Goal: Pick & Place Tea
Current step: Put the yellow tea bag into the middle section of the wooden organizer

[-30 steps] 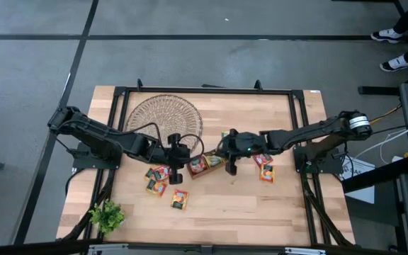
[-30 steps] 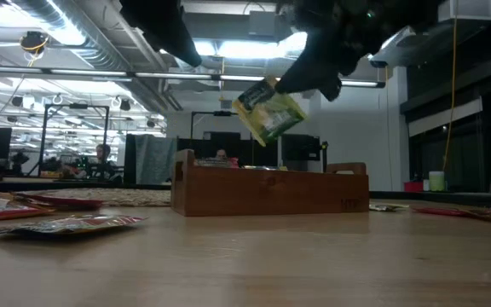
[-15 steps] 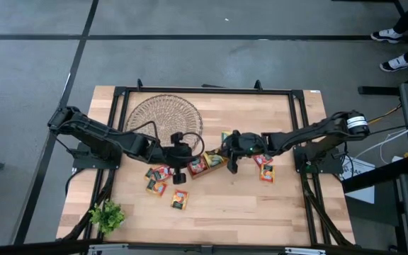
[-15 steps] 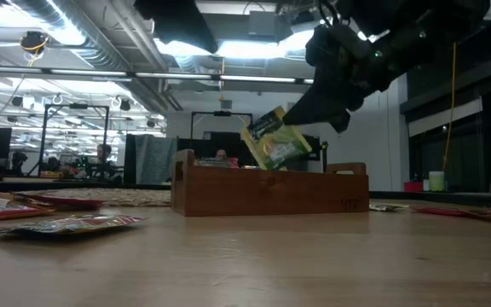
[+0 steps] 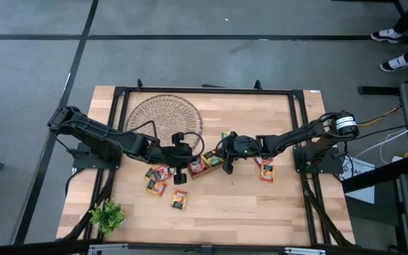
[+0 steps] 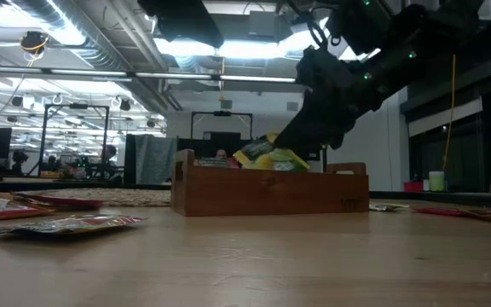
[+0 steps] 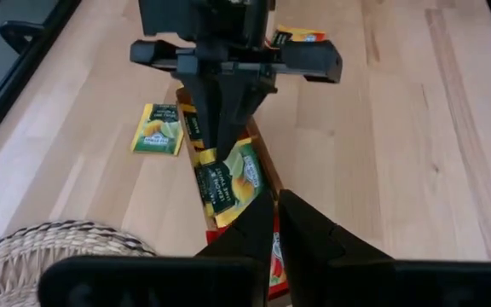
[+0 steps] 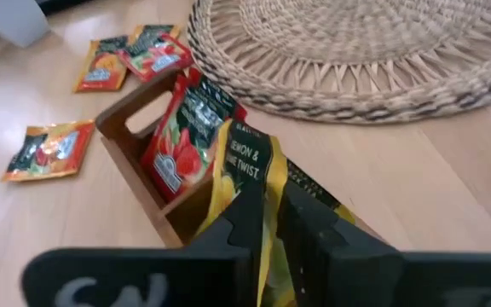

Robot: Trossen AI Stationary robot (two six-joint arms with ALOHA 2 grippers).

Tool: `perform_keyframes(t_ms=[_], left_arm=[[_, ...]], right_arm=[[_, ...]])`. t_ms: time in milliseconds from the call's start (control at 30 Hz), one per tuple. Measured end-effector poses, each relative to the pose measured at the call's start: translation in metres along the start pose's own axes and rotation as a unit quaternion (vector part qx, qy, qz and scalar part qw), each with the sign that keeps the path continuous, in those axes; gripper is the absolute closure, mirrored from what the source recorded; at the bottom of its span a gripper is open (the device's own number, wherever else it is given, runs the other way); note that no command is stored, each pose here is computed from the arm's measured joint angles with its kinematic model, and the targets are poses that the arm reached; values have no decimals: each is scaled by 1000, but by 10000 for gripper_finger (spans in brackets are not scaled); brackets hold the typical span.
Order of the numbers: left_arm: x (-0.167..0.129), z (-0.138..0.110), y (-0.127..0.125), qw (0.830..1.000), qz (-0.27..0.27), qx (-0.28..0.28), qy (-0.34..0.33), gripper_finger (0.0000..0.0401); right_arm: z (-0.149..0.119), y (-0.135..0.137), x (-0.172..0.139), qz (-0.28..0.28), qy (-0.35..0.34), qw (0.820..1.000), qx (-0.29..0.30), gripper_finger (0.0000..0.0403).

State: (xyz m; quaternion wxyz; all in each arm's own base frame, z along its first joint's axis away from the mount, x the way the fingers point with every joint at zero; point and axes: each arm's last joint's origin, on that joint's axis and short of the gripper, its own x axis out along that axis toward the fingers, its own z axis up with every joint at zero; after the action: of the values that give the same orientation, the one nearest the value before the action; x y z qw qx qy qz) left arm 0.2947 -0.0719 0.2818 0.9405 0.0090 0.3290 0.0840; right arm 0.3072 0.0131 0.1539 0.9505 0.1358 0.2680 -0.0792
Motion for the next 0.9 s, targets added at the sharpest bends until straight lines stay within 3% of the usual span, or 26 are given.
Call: perform_keyframes(t_ms=[367, 600, 900], left_arm=[[0, 1, 0, 1000, 0, -1, -4, 385], [0, 1, 0, 1000, -1, -3, -7, 382], [0, 1, 0, 1000, -1, -3, -7, 382]], right_arm=[[-1, -2, 2, -24, -6, 1000, 5, 344], [0, -2, 2, -33, -18, 999, 39, 365], [0, -3, 2, -54, -26, 997, 38, 387]])
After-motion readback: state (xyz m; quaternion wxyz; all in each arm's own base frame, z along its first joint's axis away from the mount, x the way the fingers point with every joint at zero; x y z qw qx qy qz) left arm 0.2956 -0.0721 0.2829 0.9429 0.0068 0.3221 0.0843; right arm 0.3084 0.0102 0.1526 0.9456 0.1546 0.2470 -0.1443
